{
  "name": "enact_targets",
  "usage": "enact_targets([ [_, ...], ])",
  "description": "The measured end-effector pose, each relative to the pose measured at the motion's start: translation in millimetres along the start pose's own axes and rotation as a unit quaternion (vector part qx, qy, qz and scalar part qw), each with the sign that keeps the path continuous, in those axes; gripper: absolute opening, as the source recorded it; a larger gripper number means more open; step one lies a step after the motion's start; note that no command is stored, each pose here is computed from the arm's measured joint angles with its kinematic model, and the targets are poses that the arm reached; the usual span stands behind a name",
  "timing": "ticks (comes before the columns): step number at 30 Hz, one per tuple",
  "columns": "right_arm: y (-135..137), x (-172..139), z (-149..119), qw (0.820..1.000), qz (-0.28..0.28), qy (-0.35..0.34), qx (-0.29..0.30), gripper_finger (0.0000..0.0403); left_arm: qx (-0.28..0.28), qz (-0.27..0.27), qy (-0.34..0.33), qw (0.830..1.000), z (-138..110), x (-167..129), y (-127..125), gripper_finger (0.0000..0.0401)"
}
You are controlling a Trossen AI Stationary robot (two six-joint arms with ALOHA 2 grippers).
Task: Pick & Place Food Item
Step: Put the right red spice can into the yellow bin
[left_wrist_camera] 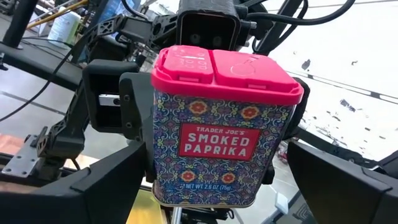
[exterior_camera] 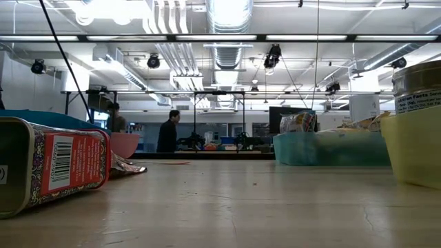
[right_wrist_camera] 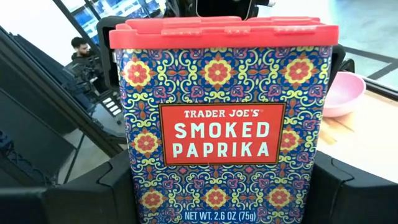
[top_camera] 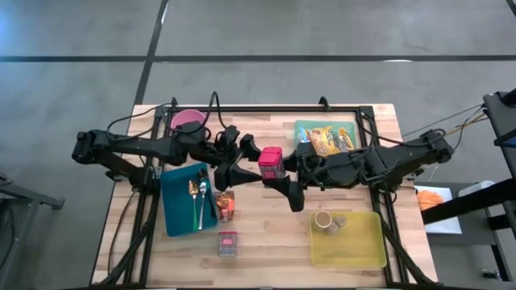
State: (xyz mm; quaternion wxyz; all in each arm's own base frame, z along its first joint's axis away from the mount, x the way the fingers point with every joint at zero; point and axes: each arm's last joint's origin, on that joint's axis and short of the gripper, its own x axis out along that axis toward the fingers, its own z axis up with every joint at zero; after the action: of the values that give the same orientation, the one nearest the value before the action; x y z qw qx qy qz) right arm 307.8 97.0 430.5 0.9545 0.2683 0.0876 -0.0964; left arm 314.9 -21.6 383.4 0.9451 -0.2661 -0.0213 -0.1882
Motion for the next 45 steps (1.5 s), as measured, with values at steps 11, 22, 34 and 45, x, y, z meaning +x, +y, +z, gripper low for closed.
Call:
enact_targets([
  [11,-2.1,0.8,0.5,1.000,-0.020,-0.013,0.001,0.0278,-0.108,0.103,-0.059,0.987,-2.0,-0.6,4.2,0.0393],
  [22,-0.2,1.2,0.4,1.000,-0.006,-0.010,0.028,0.0278,-0.030,0.072,-0.048,0.996,0.1,0.1,1.6,0.0393],
  [34,0.8,13.6,-5.1,0.998,0.005,-0.005,0.064,0.0278,-0.044,0.081,-0.054,0.994,-0.1,0.0,2.3,0.0393],
  [45,2.6,20.3,-4.7,0.998,0.022,-0.013,0.060,0.0278,-0.044,0.055,-0.043,0.997,0.0,0.4,0.2,0.0390],
])
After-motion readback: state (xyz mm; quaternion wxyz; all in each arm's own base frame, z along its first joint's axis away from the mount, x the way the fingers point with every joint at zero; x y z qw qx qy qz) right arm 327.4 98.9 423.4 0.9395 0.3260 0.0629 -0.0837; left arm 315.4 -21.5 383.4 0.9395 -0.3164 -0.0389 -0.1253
